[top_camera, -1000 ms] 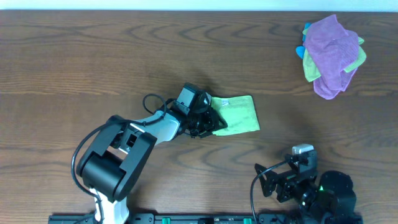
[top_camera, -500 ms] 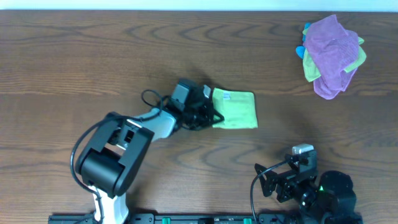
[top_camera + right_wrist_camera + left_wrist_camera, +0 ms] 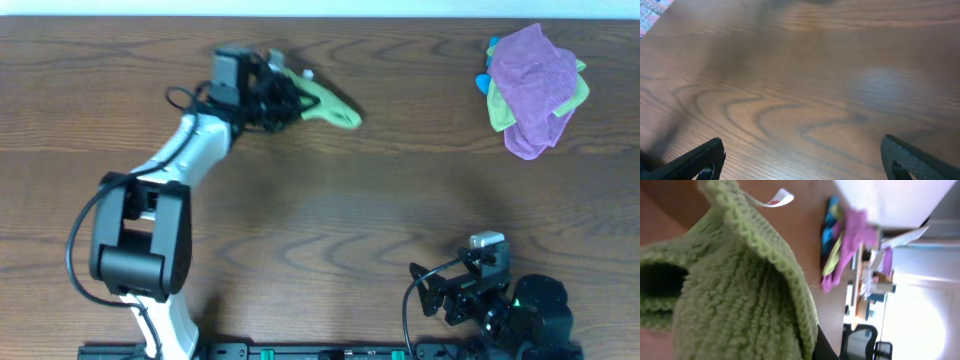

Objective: Fold the cloth
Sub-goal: 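Lift the folded cloth with the left gripper and carry it to the upper left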

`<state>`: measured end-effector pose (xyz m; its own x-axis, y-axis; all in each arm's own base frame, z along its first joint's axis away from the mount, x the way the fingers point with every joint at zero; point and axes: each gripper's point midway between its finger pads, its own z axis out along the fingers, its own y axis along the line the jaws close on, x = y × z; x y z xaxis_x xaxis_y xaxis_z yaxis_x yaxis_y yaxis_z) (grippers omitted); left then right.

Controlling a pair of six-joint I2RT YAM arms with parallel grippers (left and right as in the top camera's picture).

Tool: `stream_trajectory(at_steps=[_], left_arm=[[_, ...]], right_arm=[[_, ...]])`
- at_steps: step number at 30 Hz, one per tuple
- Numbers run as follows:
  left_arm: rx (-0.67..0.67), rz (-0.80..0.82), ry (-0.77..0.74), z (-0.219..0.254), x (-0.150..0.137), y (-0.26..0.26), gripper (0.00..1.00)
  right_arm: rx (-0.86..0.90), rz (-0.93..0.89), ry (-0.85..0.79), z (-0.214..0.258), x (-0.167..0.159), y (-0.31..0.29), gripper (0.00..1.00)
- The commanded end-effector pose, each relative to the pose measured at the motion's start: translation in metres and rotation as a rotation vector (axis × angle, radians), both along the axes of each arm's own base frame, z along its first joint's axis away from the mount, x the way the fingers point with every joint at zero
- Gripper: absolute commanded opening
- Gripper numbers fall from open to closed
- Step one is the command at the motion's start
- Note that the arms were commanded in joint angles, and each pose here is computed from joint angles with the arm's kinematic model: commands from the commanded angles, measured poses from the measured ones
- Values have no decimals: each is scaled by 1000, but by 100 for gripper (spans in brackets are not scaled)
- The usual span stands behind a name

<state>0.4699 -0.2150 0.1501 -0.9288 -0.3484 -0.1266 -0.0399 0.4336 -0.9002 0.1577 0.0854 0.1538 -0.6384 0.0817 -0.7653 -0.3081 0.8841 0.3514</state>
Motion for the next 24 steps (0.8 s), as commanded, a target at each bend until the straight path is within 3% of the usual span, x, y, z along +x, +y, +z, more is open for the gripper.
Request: stream_trajectory(at_steps=[1, 11, 24], left_arm=[[-1, 52, -70, 27, 26, 26, 6], [57, 285, -148, 56, 73, 119, 6], [238, 562, -169, 43, 96, 205, 6]], right_arm=[[6, -16, 3, -1, 0, -2, 99], [6, -16, 3, -1, 0, -2, 99], [6, -16, 3, -1, 0, -2, 99]])
